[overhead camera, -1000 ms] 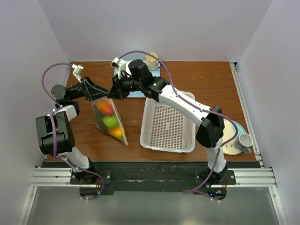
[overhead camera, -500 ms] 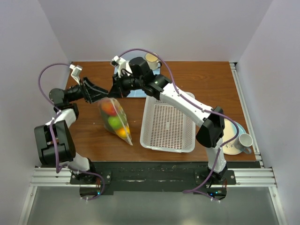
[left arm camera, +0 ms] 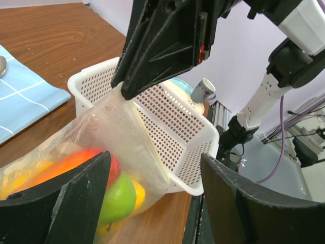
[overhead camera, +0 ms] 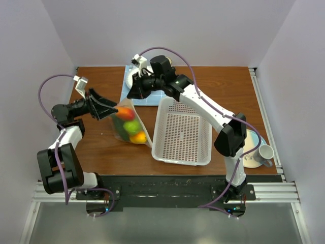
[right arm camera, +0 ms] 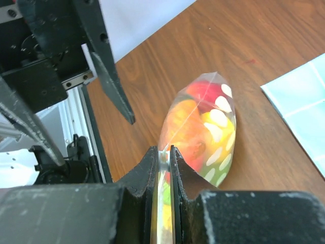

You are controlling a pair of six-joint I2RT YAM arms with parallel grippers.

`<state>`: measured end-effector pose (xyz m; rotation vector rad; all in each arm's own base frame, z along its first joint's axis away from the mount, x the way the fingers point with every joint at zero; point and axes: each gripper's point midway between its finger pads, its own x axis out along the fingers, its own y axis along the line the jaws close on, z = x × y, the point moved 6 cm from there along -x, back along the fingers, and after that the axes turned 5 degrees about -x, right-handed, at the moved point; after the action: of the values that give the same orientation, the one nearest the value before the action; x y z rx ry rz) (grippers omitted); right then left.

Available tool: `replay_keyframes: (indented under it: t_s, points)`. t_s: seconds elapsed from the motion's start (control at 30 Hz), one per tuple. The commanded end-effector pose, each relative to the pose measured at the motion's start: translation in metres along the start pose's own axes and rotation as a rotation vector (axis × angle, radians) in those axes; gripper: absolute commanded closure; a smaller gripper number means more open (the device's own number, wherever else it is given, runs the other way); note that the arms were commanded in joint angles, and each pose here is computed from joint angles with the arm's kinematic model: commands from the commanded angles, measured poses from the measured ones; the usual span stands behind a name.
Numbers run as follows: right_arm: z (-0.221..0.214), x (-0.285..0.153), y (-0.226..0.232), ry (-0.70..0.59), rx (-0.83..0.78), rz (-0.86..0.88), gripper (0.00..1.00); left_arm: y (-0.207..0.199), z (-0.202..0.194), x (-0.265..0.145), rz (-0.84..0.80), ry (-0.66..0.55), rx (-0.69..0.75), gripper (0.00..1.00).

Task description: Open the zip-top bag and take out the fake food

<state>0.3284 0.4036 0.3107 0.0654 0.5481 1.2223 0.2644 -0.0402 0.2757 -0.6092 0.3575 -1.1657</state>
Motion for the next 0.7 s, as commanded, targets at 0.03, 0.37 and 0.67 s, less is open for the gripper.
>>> replay_keyframes:
  t_s: [0.03,0.37,0.67]
  points:
    - [0.024,-0.006,0.025,-0.073,-0.027,0.104,1.0,-0.018,-0.015,-0.001,-0.098,0.216,0.647,0.21]
    - [0.026,0.0,0.039,-0.067,-0.018,0.155,1.0,0.017,0.013,0.01,-0.117,0.154,0.781,0.0]
    - [0.026,0.001,0.041,-0.064,-0.011,0.167,1.0,0.011,0.021,0.014,-0.119,0.11,0.842,0.0]
